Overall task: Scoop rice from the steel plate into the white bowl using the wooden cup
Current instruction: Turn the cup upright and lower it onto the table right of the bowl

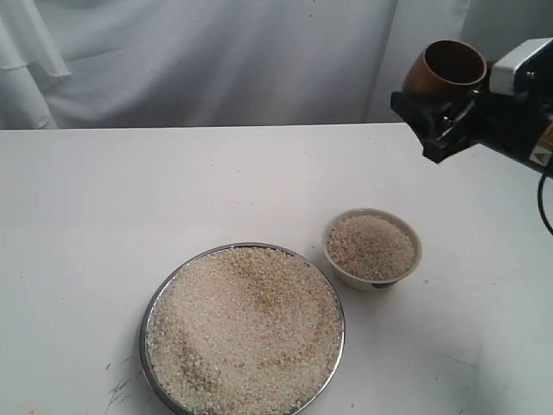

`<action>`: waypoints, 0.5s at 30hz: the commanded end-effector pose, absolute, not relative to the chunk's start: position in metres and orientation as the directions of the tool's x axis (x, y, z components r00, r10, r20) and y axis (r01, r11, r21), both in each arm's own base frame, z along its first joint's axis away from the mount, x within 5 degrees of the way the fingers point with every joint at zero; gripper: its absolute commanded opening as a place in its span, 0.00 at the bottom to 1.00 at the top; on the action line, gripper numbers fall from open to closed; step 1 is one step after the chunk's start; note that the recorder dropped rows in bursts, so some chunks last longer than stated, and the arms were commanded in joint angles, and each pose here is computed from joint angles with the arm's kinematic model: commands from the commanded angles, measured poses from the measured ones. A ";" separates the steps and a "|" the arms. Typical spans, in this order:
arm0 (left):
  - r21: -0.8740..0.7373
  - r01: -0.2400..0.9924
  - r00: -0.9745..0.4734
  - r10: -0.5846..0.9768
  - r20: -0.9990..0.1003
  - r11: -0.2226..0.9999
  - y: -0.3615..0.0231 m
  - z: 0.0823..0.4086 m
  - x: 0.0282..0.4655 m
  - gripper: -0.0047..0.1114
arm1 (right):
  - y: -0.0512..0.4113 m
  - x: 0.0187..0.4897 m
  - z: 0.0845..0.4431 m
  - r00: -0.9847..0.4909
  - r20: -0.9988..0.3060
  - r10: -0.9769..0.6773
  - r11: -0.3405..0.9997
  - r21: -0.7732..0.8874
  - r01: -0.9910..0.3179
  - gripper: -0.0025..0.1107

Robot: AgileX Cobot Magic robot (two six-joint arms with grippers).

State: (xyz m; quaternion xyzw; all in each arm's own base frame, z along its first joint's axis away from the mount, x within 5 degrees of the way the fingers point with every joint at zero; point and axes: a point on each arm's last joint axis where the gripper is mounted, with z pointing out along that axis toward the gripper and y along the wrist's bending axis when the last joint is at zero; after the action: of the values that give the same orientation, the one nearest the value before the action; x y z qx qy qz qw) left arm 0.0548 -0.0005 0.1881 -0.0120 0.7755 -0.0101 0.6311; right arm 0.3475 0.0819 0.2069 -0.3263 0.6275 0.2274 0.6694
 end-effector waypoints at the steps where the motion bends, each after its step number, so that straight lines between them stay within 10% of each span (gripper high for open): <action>1: -0.035 -0.005 -0.196 -0.035 -0.980 0.999 -0.001 0.187 0.055 0.04 | 0.078 0.314 0.203 0.140 -0.973 -0.184 0.565 -0.221 -0.795 0.02; 15: -0.035 -0.005 -0.196 -0.035 -0.980 0.999 -0.001 0.187 0.055 0.04 | 0.075 0.243 0.155 0.143 -0.940 -0.308 0.234 -0.221 -0.947 0.02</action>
State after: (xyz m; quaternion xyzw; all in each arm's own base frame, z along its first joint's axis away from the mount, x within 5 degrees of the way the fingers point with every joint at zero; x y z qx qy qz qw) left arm 0.0548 -0.0005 0.1881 -0.0120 0.7755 -0.0101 0.6311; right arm 0.2499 0.0808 0.1555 -0.5345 0.5897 0.2997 0.5260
